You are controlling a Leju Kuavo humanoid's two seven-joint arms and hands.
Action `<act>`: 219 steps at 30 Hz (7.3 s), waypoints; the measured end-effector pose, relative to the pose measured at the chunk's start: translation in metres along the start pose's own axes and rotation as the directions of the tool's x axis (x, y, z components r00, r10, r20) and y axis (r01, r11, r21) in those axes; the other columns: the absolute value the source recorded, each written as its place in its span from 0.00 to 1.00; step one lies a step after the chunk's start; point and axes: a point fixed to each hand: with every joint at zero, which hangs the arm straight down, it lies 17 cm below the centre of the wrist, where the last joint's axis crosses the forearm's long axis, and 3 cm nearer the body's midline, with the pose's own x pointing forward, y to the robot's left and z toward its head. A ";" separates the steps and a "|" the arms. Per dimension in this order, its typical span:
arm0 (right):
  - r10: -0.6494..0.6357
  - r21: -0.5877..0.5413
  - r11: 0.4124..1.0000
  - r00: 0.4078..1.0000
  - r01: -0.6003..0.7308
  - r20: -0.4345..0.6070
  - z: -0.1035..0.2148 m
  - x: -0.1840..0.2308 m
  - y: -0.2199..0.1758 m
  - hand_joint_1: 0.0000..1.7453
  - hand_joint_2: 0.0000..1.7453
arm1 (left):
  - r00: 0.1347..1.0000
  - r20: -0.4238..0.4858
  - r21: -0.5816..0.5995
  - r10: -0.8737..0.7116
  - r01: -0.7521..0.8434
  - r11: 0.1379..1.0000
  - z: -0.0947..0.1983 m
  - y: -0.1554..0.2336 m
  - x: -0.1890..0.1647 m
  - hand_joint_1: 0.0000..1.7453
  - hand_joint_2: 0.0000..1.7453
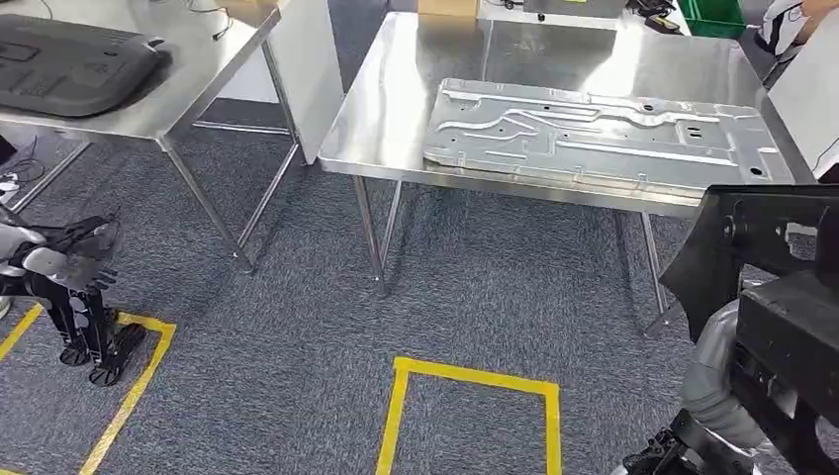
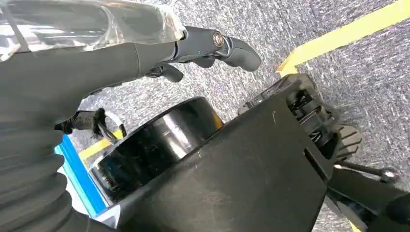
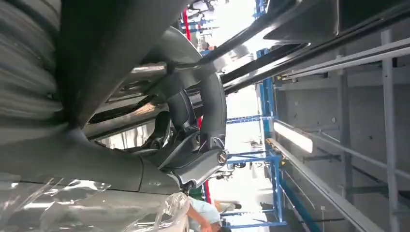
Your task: Take the parts from the cabinet and place them on the table.
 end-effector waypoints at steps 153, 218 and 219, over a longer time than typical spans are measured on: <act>0.797 0.381 0.593 0.451 -0.709 -0.401 -0.012 -0.199 -0.119 1.00 1.00 | 0.931 0.297 -0.073 0.212 -0.200 0.977 0.007 0.004 0.075 0.00 1.00; 0.510 0.438 0.843 0.720 -0.312 -0.471 0.065 -0.224 -0.042 0.00 0.00 | 0.846 0.184 0.071 0.500 -0.519 0.852 -0.003 0.044 0.064 0.00 0.00; 0.493 0.427 0.854 0.722 -0.296 -0.485 0.067 -0.222 -0.041 0.00 0.00 | 0.846 0.181 0.071 0.502 -0.520 0.851 -0.003 0.043 0.061 0.00 0.00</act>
